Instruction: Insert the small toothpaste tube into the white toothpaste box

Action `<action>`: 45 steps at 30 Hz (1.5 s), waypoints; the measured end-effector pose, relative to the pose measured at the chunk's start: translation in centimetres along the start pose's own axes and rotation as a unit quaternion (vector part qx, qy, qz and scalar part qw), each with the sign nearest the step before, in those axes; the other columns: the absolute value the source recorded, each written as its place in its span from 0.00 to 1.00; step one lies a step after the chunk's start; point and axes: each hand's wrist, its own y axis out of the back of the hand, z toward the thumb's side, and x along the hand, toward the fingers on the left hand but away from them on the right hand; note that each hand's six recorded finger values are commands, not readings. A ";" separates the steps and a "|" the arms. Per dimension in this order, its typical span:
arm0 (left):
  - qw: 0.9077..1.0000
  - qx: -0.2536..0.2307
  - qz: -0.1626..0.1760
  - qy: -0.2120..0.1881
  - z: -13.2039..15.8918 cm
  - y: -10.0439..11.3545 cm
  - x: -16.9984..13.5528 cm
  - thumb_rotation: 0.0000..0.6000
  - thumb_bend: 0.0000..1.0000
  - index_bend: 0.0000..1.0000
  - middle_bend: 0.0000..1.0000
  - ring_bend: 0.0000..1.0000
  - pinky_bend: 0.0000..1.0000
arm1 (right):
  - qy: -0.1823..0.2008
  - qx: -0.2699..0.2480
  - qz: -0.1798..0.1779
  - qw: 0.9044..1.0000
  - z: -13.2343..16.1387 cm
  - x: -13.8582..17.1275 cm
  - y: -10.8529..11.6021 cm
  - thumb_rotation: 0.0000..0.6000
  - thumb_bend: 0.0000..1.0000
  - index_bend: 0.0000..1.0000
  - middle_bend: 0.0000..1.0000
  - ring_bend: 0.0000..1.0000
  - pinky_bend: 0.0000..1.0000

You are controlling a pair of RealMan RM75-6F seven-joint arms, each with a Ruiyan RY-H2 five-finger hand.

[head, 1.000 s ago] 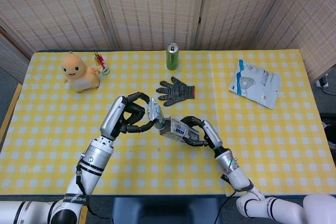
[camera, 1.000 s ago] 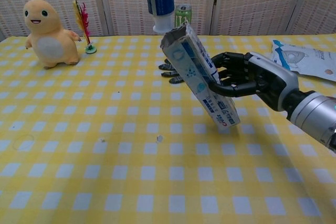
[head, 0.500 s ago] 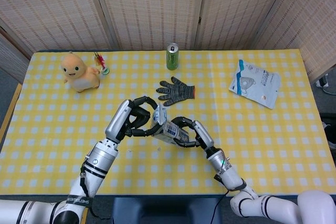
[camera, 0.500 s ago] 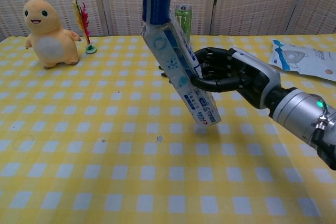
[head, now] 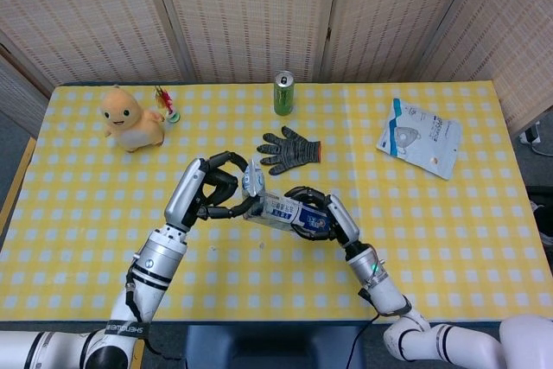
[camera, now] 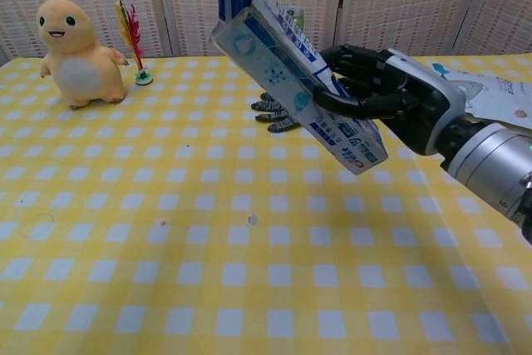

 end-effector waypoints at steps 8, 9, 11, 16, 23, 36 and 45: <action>1.000 -0.016 0.013 -0.010 0.4 0.4 0.1 1.00 0.72 0.89 1.00 1.00 1.00 | 0.008 -0.005 -0.005 1.000 0.4 0.4 0.3 1.00 0.33 0.43 0.34 0.37 0.35; 1.000 -0.019 0.010 -0.009 0.4 0.3 0.0 1.00 0.72 0.89 1.00 1.00 1.00 | 0.008 -0.006 -0.005 1.000 0.3 0.4 0.3 1.00 0.34 0.43 0.34 0.37 0.35; 1.000 -0.027 0.008 -0.009 0.5 0.2 -0.1 1.00 0.72 0.89 1.00 1.00 1.00 | 0.010 -0.014 -0.006 1.000 0.4 0.3 0.3 1.00 0.33 0.43 0.34 0.37 0.35; 0.999 -0.044 0.025 -0.013 0.5 0.6 -0.2 1.00 0.72 0.89 1.00 1.00 1.00 | 0.018 -0.048 -0.010 0.999 0.3 0.4 0.3 1.00 0.33 0.43 0.34 0.37 0.35; 0.995 -0.079 0.056 -0.020 0.8 1.9 0.1 1.00 0.72 0.89 1.00 1.00 1.00 | 0.033 -0.076 -0.011 0.996 0.0 1.1 0.6 1.00 0.33 0.43 0.34 0.37 0.35; 0.996 -0.075 0.043 -0.016 0.3 1.1 -0.5 1.00 0.72 0.89 1.00 1.00 1.00 | 0.058 -0.095 -0.019 0.994 1.5 0.8 1.3 1.00 0.33 0.43 0.34 0.37 0.35; 0.997 -0.065 0.031 -0.006 -1.2 -0.4 -0.5 1.00 0.72 0.89 1.00 1.00 1.00 | 0.065 -0.096 -0.013 0.993 2.4 0.4 0.7 1.00 0.33 0.43 0.35 0.37 0.35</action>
